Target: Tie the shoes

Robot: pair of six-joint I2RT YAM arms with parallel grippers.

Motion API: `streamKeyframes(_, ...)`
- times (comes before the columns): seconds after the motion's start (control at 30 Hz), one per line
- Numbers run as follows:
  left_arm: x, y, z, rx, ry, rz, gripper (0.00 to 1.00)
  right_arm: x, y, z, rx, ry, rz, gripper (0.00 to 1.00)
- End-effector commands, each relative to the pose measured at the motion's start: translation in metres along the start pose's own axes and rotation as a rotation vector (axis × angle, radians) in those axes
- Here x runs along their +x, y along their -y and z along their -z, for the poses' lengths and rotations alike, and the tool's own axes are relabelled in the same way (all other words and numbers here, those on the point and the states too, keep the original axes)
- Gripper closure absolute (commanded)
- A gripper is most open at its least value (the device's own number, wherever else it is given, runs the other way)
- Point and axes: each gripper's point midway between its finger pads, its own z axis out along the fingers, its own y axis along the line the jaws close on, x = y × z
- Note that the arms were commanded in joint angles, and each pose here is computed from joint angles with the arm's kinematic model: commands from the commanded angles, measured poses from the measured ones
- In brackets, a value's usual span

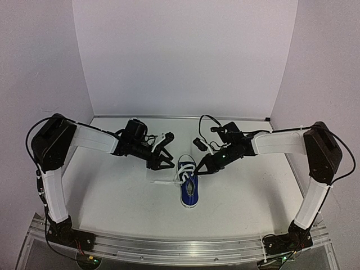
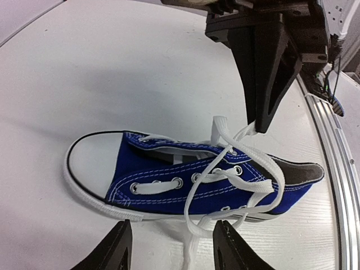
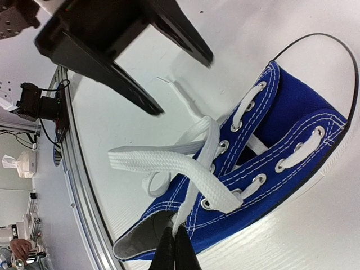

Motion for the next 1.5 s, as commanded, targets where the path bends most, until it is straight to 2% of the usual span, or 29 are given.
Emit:
streamKeyframes(0.0, 0.019, -0.003, 0.034, -0.196, -0.222, -0.048, 0.47, -0.013, -0.003, 0.013, 0.051, 0.048, 0.025, 1.00)
streamKeyframes(0.13, 0.047, 0.005, 0.044, -0.196, -0.347, -0.014, 0.46, -0.016, 0.000, 0.016, 0.061, 0.058, 0.019, 1.00)
streamKeyframes(0.33, 0.068, 0.011, 0.046, -0.186, -0.442, -0.028, 0.46, -0.017, 0.002, 0.020, 0.068, 0.068, 0.010, 1.00)
streamKeyframes(0.5, 0.089, 0.006, 0.039, -0.201, -0.607, -0.044, 0.47, -0.017, 0.003, 0.022, 0.069, 0.072, 0.007, 1.00)
streamKeyframes(0.77, 0.103, 0.000, 0.027, -0.199, -0.688, -0.043, 0.49, -0.017, 0.004, 0.025, 0.077, 0.077, 0.002, 1.00)
streamKeyframes(0.87, 0.109, -0.004, 0.028, -0.210, -0.724, -0.033, 0.58, -0.016, 0.005, 0.026, 0.080, 0.079, -0.003, 1.00)
streamKeyframes(0.97, 0.114, -0.004, 0.030, -0.218, -0.752, -0.016, 0.86, -0.014, 0.007, 0.029, 0.088, 0.082, -0.012, 1.00)
streamKeyframes(1.03, 0.113, -0.008, 0.035, -0.259, -0.748, 0.005, 0.99, -0.012, 0.010, 0.032, 0.104, 0.088, -0.025, 1.00)
streamKeyframes(1.23, 0.079, -0.033, 0.073, -0.483, -0.567, 0.167, 1.00, -0.008, 0.033, 0.066, 0.220, 0.170, -0.114, 1.00)
streamKeyframes(1.47, 0.034, -0.049, 0.134, -0.792, -0.298, 0.331, 1.00, 0.001, 0.068, 0.142, 0.453, 0.377, -0.276, 1.00)
